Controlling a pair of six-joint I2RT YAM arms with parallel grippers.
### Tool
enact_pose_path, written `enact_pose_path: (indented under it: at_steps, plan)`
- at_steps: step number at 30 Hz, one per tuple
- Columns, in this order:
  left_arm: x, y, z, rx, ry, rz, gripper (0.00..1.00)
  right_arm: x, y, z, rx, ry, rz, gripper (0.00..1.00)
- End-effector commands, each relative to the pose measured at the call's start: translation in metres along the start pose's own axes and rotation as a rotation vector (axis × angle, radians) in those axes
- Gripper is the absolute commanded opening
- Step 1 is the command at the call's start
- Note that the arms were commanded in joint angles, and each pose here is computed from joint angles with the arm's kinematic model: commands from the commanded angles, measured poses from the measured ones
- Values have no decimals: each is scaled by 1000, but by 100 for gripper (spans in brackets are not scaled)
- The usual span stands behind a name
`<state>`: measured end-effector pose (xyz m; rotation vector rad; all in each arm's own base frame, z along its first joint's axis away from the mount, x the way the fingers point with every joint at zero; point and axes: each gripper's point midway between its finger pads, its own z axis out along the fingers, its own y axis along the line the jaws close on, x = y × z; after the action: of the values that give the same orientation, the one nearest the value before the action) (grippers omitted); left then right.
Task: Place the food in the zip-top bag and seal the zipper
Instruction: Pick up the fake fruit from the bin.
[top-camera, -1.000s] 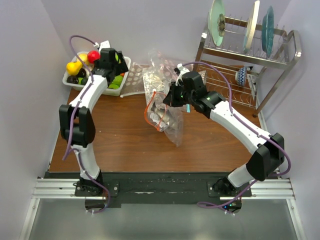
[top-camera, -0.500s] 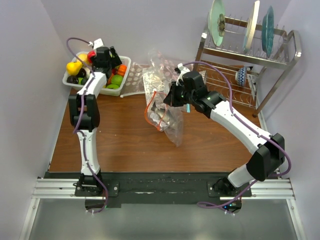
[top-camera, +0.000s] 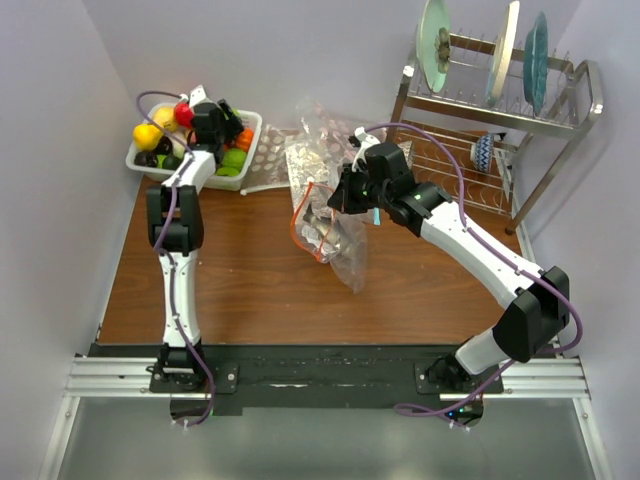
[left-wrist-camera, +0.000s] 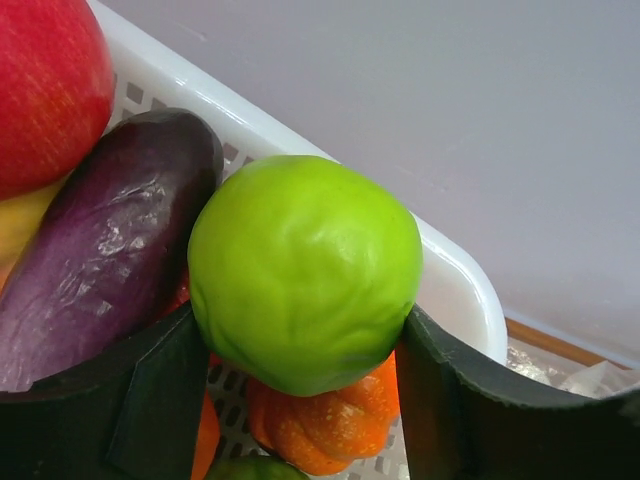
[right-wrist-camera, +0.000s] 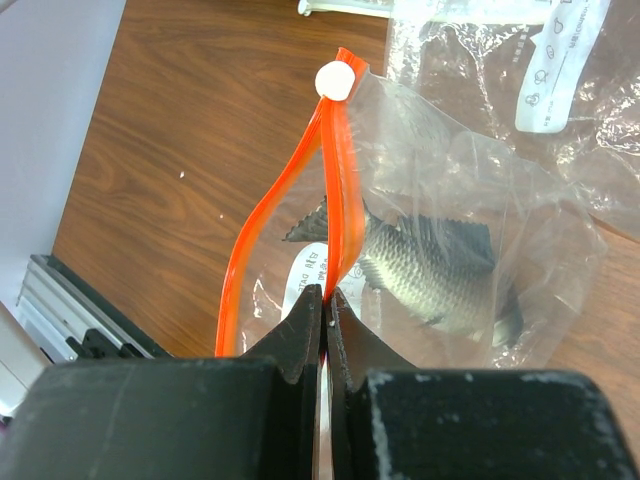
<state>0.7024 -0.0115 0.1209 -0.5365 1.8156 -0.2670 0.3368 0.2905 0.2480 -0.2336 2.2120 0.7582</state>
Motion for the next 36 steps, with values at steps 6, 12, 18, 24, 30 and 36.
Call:
enact_pose_path:
  at_steps: [6, 12, 18, 24, 30, 36]
  plan:
    - [-62, -36, -28, 141, -137, -35, 42, -18, 11, -13, -36, -61, -16, 0]
    - [-94, -64, -79, 236, -153, -28, 40, -19, 12, -10, -43, -58, -13, 0]
    - [-111, -89, -144, 333, -106, -59, 40, -18, 12, -5, -43, -51, -14, 0]
    - [-97, -106, -214, 463, -14, -160, 39, -22, 17, 0, -59, -46, -15, 0]
    - [-67, -128, -289, 554, 50, -167, 41, -22, 16, 3, -58, -35, -17, 0]
    - [-16, -158, -352, 636, 149, -127, 42, -20, 20, 7, -88, -19, -1, 0]
